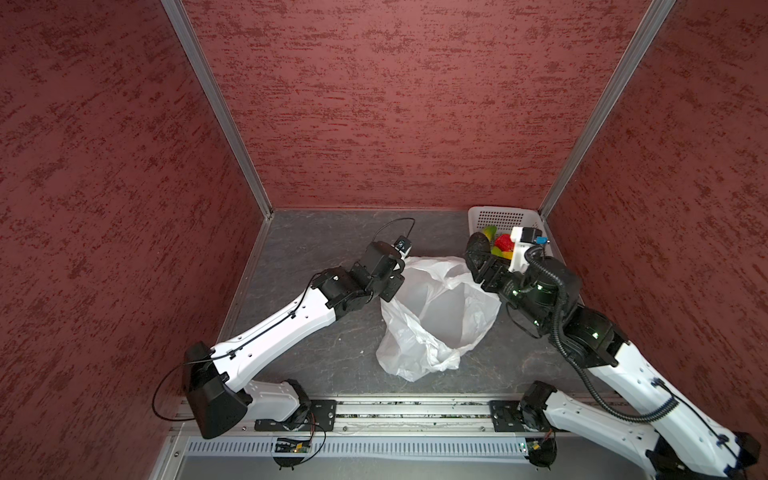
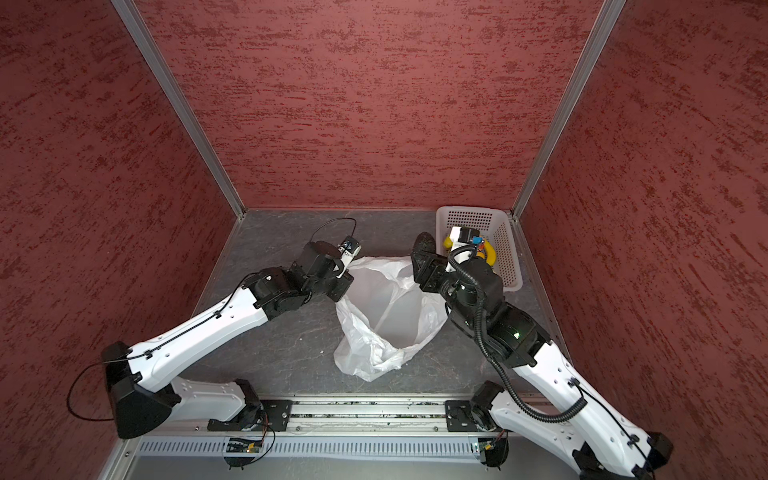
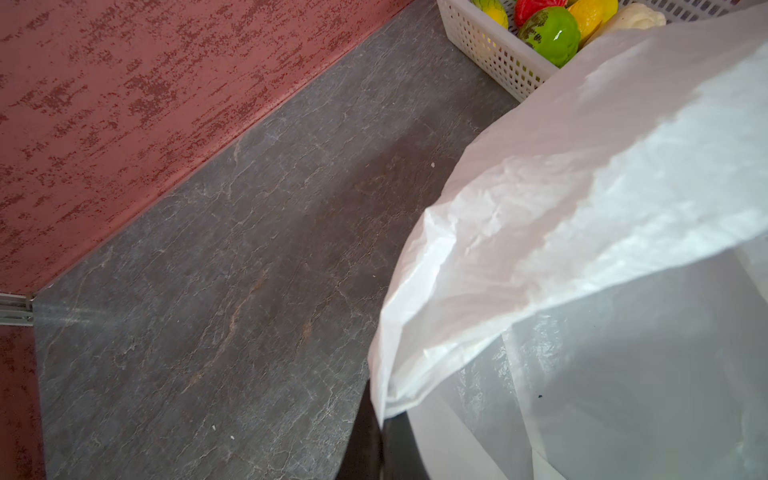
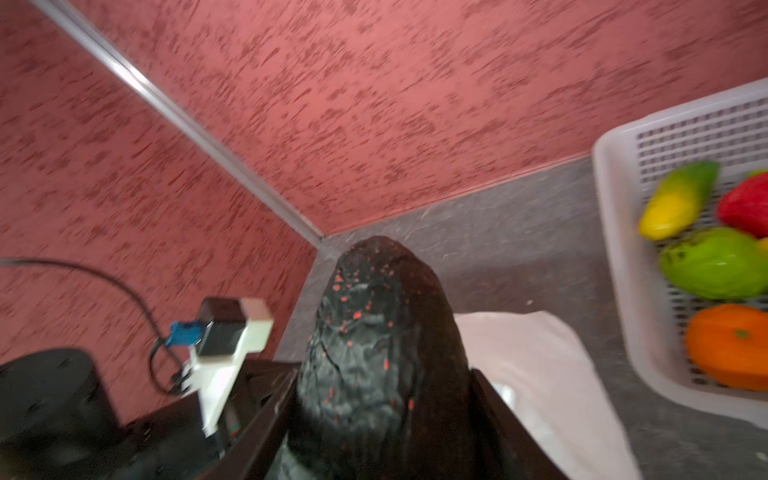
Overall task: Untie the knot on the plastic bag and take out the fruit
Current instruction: 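Carry the dark fruit over the white basket and open the right gripper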
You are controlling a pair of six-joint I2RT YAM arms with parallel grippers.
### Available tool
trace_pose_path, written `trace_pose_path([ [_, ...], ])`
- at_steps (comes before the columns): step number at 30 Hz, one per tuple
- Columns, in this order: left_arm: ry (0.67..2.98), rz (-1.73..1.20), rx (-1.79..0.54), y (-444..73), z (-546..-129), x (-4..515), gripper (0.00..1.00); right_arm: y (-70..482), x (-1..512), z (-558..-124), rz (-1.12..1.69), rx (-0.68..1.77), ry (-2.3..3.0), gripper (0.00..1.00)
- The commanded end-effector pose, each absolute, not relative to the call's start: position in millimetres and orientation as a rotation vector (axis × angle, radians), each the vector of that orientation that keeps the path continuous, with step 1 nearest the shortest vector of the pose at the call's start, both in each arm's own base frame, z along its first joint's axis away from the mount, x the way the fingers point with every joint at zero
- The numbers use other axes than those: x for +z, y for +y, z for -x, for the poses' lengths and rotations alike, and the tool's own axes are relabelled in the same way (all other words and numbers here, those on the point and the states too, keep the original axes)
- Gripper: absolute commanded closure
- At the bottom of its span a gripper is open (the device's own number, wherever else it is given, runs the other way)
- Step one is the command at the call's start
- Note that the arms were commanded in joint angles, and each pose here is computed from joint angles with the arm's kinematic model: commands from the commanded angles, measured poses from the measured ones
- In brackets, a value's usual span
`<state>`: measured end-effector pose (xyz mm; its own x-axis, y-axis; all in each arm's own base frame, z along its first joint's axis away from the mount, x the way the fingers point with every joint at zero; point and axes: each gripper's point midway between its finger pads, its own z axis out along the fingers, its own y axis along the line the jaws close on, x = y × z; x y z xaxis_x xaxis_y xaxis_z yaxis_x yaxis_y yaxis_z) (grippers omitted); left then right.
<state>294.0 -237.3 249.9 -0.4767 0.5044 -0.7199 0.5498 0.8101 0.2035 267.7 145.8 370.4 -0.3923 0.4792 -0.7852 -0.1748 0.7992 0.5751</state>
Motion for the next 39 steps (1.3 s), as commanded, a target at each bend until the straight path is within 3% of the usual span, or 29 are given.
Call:
trace_pose_path([
  [1, 2.157, -0.756, -0.038, -225.0, -294.3, 258.1, 1.0, 126.0, 361.9, -279.9, -0.235, 0.618, 1.872, 0.72],
  [23, 2.132, -0.689, -0.065, -218.8, -297.8, 266.9, 1.0, -56.3, 206.3, -476.5, -0.688, 0.286, 2.025, 0.74],
  [33, 2.116, -0.666, -0.083, -221.7, -301.6, 270.6, 1.0, -95.1, 152.5, -550.7, -0.748, 0.22, 2.104, 0.73],
  [36, 2.114, -0.66, -0.087, -222.2, -302.0, 271.6, 1.0, -102.9, 139.3, -563.9, -0.772, 0.181, 2.133, 0.66],
  [39, 2.116, -0.654, -0.088, -221.4, -302.3, 271.2, 1.0, -106.6, 135.7, -570.9, -0.782, 0.165, 2.14, 0.49],
])
